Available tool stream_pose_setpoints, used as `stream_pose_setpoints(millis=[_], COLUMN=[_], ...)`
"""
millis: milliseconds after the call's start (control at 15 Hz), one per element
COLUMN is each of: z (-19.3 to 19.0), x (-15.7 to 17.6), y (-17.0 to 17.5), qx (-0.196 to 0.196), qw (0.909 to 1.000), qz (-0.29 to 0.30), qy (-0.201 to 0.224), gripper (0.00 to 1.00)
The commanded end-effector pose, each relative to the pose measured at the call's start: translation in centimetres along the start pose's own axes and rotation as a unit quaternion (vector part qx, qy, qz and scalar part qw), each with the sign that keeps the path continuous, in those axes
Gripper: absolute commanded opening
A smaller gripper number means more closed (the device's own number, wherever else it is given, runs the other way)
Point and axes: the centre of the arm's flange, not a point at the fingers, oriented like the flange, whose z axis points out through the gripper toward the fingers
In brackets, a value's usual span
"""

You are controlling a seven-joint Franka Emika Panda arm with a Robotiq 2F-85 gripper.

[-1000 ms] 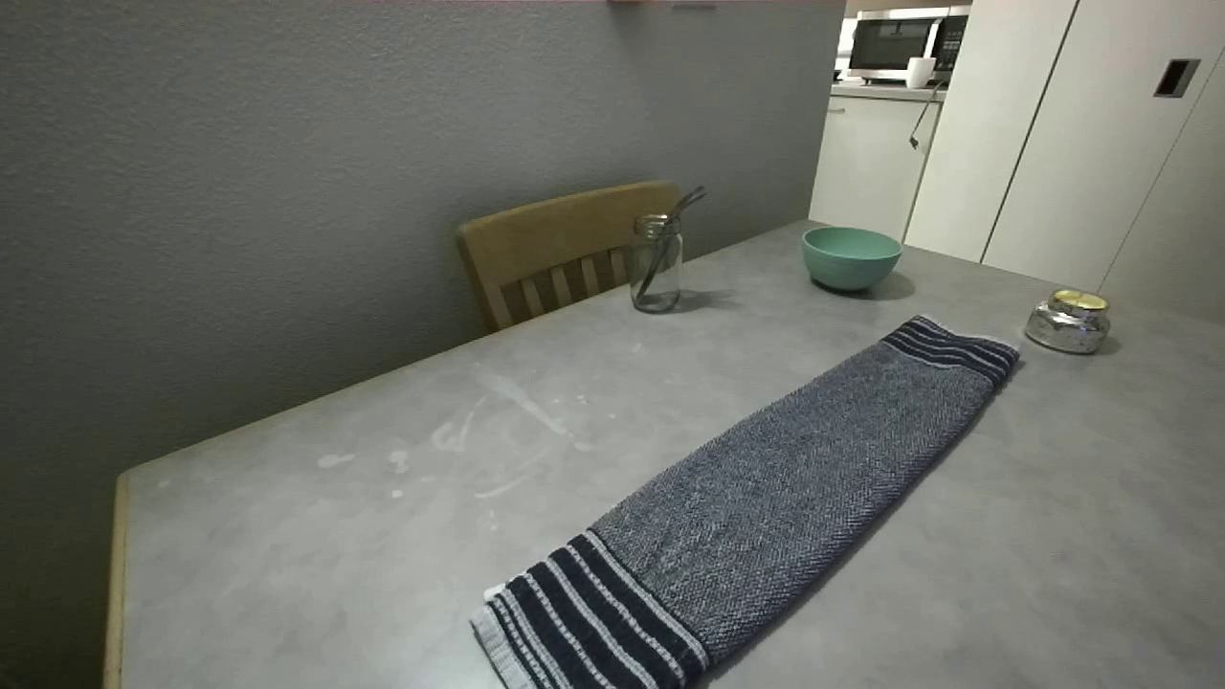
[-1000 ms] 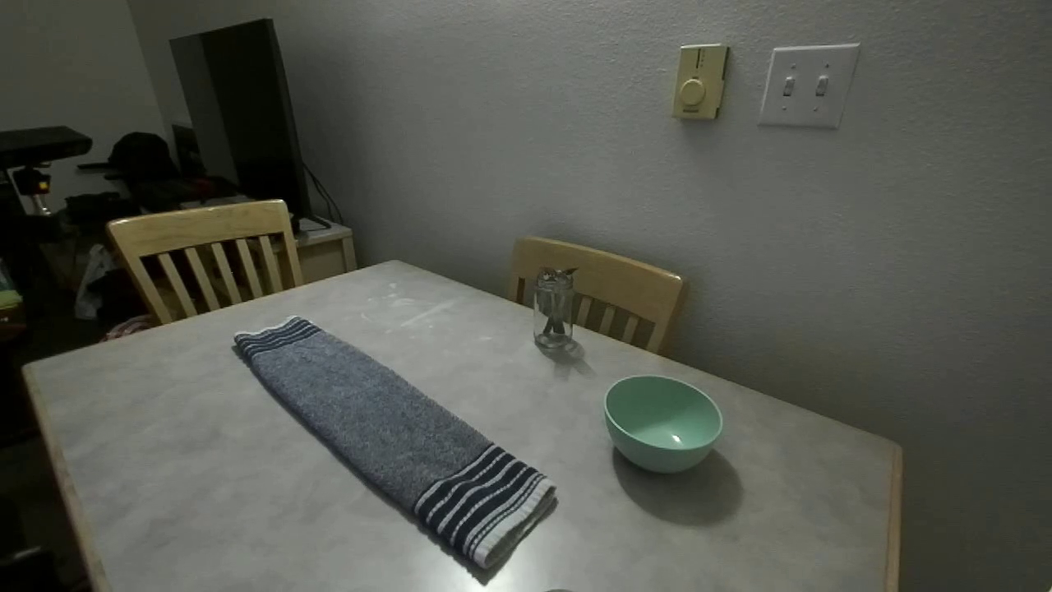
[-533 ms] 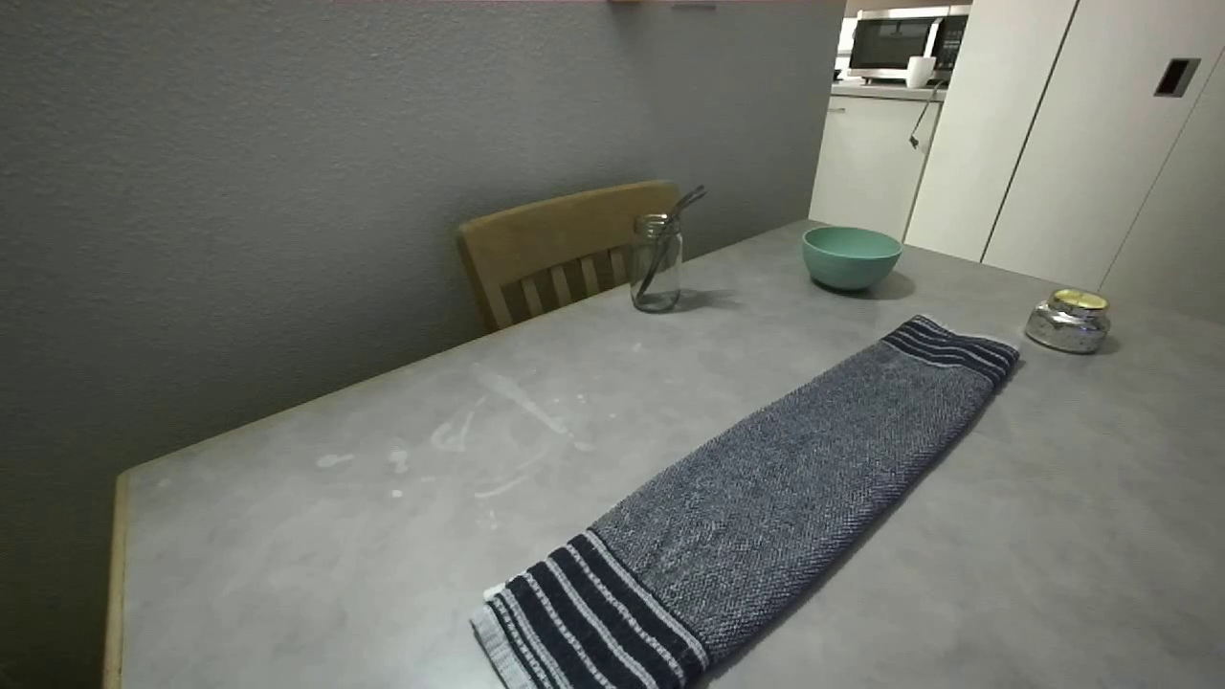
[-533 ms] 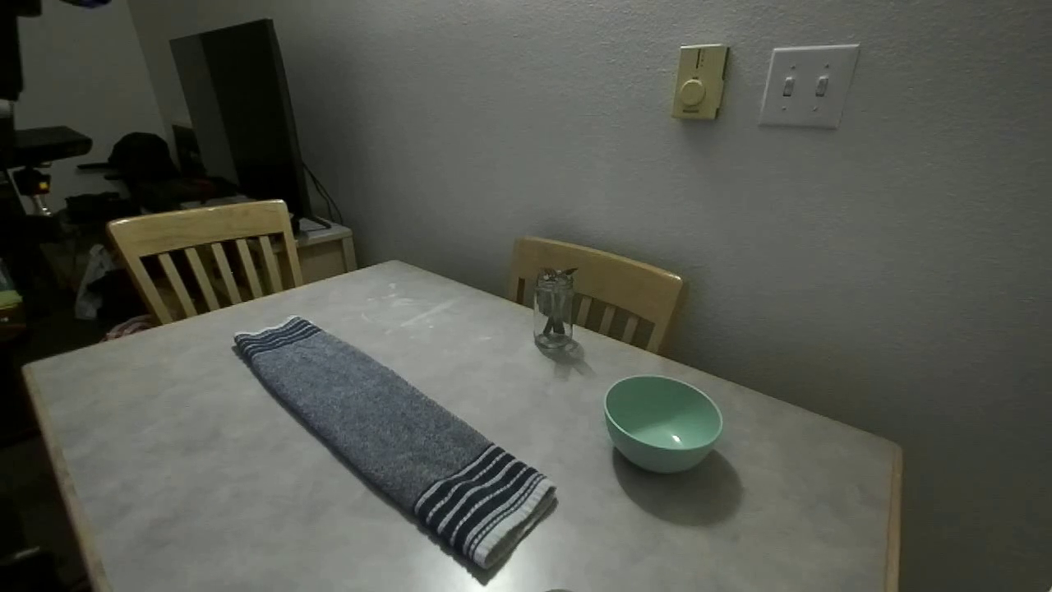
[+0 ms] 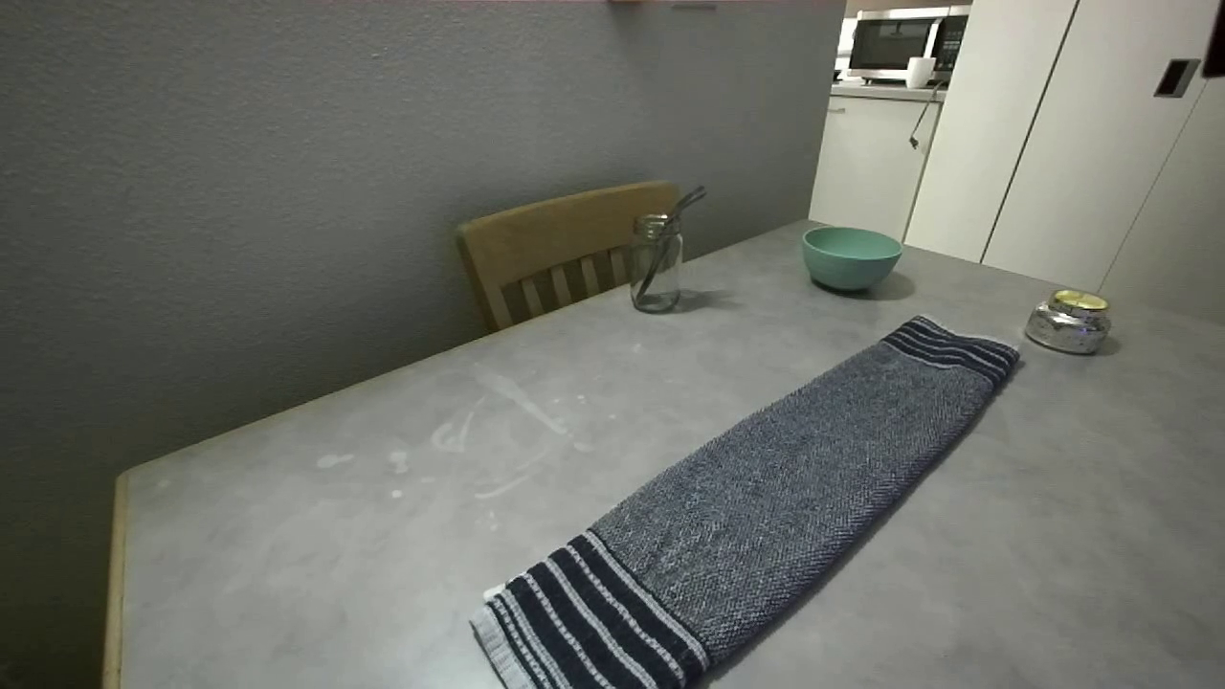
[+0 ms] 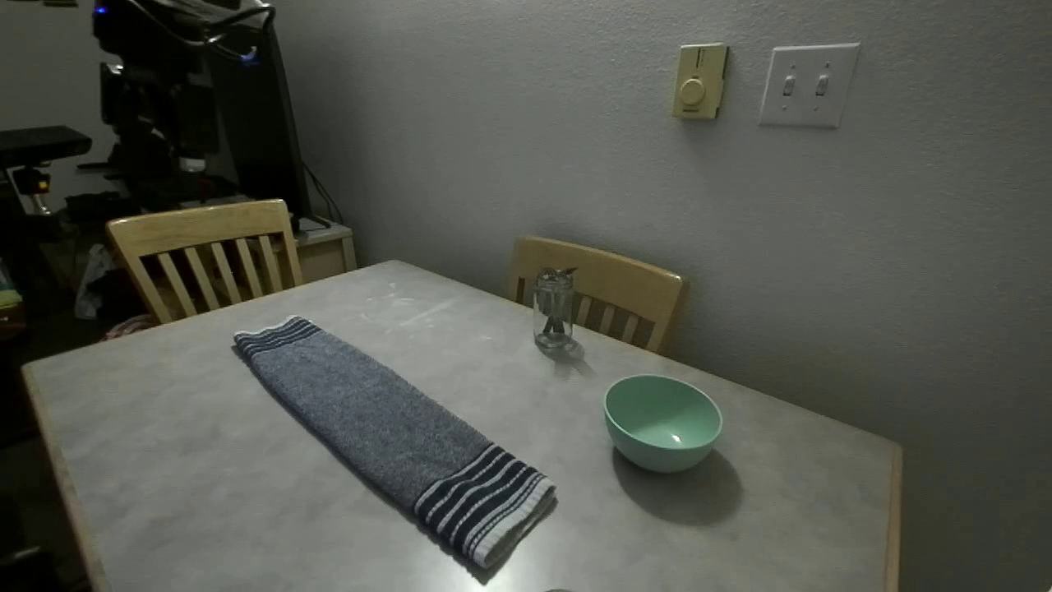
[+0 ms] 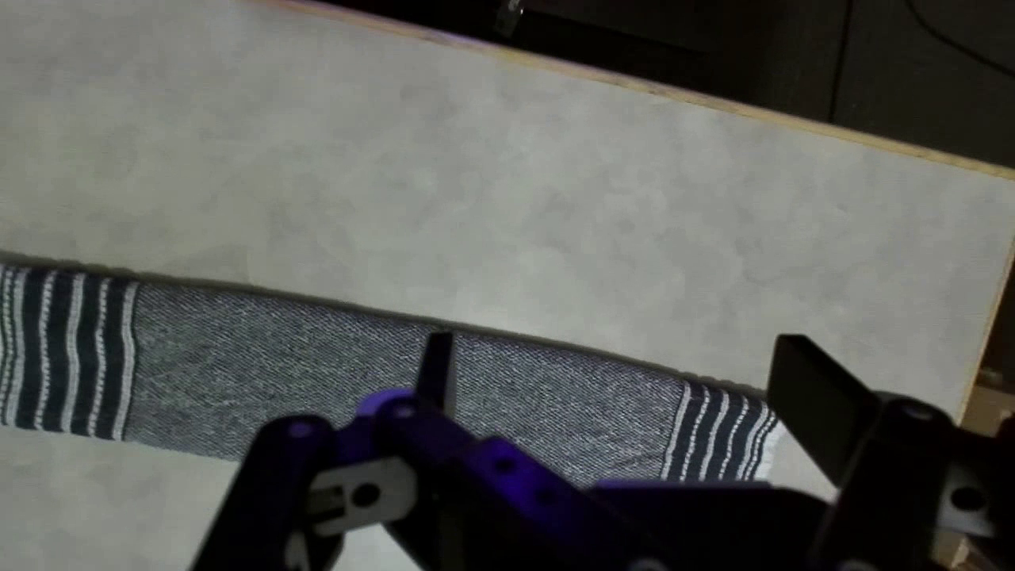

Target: Fold up the grey towel on the table.

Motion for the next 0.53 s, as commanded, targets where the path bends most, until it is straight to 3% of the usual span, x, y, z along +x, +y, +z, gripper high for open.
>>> stream_pose_setpoints(millis=[0, 267, 467], z=[0.3, 0.0, 0.7], x=[0.6, 1.0, 3.1], y=[0.1, -0.1, -0.9], qx=[0.003, 0.004, -0.005], qw=[1.0, 0.9999, 0.9998], qz=[-0.006, -0.011, -0.017], qy=[-0.001, 0.001, 0.006], gripper=[1.0, 1.0, 1.0])
